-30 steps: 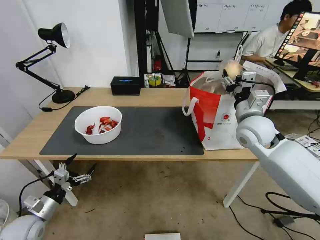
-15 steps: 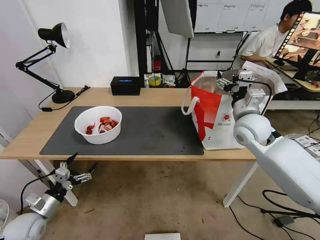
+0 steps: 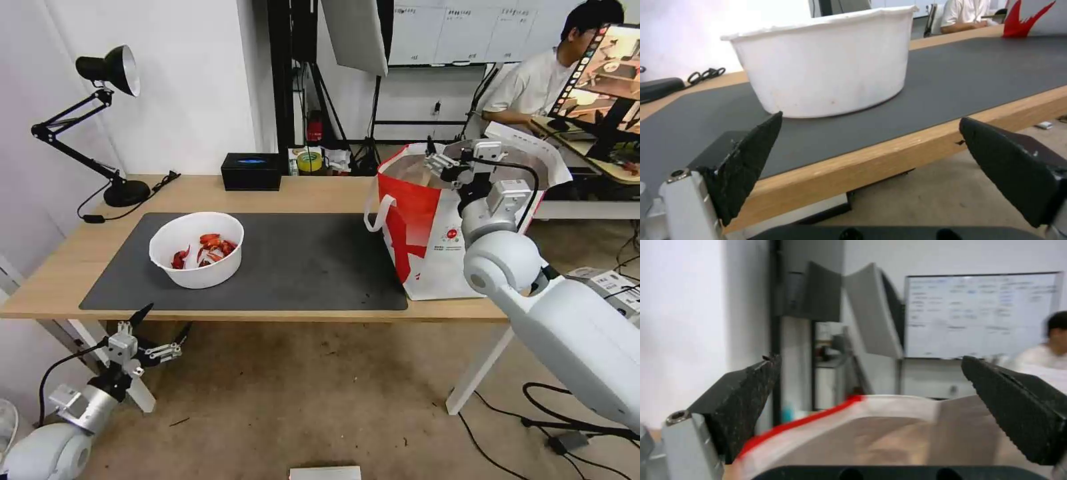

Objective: Pick up the trash from the table and place it into the takeout bag.

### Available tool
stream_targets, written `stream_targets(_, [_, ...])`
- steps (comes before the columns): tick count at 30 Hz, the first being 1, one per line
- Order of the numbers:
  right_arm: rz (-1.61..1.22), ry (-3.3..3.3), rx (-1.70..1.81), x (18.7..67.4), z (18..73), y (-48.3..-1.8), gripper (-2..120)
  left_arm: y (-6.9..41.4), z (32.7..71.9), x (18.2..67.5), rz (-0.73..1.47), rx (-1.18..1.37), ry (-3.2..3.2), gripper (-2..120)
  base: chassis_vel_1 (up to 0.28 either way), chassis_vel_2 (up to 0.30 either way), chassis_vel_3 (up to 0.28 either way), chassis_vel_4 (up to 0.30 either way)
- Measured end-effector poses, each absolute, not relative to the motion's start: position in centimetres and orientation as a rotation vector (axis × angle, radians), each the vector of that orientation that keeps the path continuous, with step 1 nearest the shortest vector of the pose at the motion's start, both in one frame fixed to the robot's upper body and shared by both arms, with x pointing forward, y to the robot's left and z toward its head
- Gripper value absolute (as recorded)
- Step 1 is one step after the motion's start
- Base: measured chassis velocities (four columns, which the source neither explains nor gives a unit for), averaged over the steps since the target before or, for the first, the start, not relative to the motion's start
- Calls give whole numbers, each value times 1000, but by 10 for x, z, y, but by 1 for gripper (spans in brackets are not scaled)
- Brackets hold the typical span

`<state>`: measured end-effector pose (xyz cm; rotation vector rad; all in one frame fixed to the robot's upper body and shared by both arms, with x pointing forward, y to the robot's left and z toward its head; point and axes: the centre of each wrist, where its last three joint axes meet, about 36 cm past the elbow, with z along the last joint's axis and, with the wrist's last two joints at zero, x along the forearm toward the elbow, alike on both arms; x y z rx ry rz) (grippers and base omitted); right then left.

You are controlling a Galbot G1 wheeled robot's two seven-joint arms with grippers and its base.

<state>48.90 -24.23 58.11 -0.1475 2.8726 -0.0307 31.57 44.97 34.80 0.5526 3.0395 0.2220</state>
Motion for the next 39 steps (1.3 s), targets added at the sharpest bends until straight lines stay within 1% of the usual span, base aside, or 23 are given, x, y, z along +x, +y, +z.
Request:
stream_targets(2, [-6,2863,-277,468,574,-237,100,452,349,314,225,542,3042,100,0,0,0,0])
stream_targets(7, [6,2853,-362,450,569,-237,100,455,349,313,229,532,3045,100,0,0,0,0])
stream_targets(9, [9,2858,-438,420,553,-237,100,457,347,312,229,522,3050,100,0,0,0,0])
stream_targets(10, [9,2858,-438,420,553,-237,100,457,347,312,229,522,3050,100,0,0,0,0])
stream_targets(11, [-1,2850,-458,405,541,-235,100,458,345,312,230,516,3052,100,0,0,0,0])
stream_targets(12, [-6,2844,-466,401,536,-235,100,459,345,312,232,510,3052,100,0,0,0,0])
stream_targets(19, [14,2843,-494,383,517,-227,100,468,348,302,247,460,3056,100,0,0,0,0])
stream_targets(26, [4,2882,-492,364,489,-232,100,472,348,300,252,448,3056,100,0,0,0,0])
stream_targets(29, [-16,2926,-471,344,458,-237,100,475,345,298,256,439,3062,100,0,0,0,0])
stream_targets(30, [-16,2926,-471,344,458,-237,100,475,345,298,256,439,3062,100,0,0,0,0])
stream_targets(34, [-45,2973,-404,322,420,-241,100,477,343,297,255,434,3067,100,0,0,0,0])
stream_targets(39, [-51,3006,-359,311,402,-243,100,477,341,297,253,434,3070,100,0,0,0,0])
